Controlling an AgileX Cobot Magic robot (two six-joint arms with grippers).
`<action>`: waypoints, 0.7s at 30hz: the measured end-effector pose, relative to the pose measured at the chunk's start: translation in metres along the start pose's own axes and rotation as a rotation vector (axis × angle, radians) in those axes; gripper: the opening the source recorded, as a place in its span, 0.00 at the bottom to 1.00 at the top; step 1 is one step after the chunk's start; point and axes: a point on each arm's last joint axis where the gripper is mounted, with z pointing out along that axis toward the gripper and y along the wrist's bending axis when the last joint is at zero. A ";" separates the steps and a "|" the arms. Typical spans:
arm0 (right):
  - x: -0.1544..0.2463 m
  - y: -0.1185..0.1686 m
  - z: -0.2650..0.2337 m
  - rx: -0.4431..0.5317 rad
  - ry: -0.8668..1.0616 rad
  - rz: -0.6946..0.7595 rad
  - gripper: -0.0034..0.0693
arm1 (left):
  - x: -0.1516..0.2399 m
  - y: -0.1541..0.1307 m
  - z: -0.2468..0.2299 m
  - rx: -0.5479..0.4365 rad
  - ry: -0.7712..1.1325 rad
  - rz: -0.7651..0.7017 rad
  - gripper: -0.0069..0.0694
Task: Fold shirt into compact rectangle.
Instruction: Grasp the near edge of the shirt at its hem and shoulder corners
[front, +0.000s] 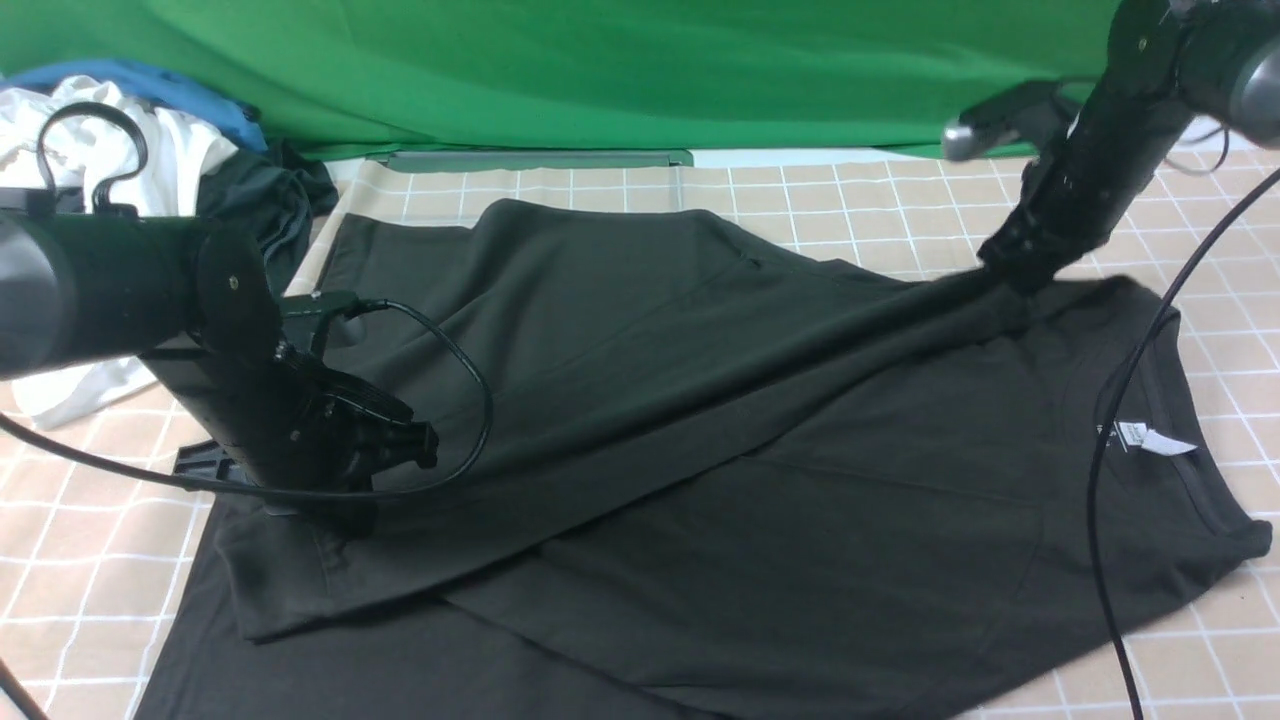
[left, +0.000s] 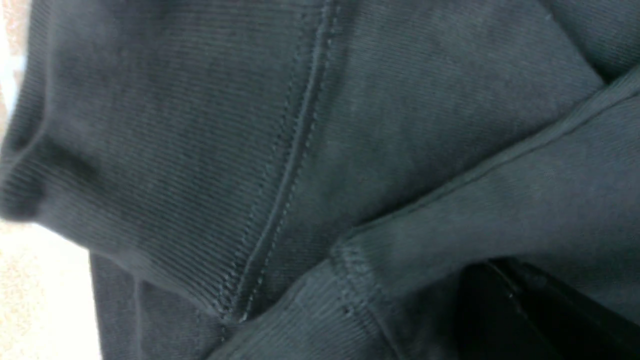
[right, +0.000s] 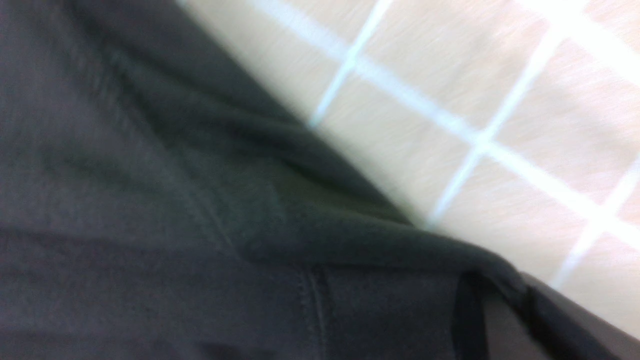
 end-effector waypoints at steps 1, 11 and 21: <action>-0.002 -0.002 -0.002 0.016 -0.007 0.008 0.13 | 0.000 0.000 0.000 0.001 -0.001 -0.003 0.11; 0.001 -0.020 -0.004 0.057 -0.029 0.087 0.14 | -0.001 -0.002 0.000 0.014 -0.012 -0.018 0.11; 0.002 -0.029 -0.050 0.102 -0.006 0.243 0.63 | -0.008 -0.007 -0.061 0.035 -0.215 0.024 0.11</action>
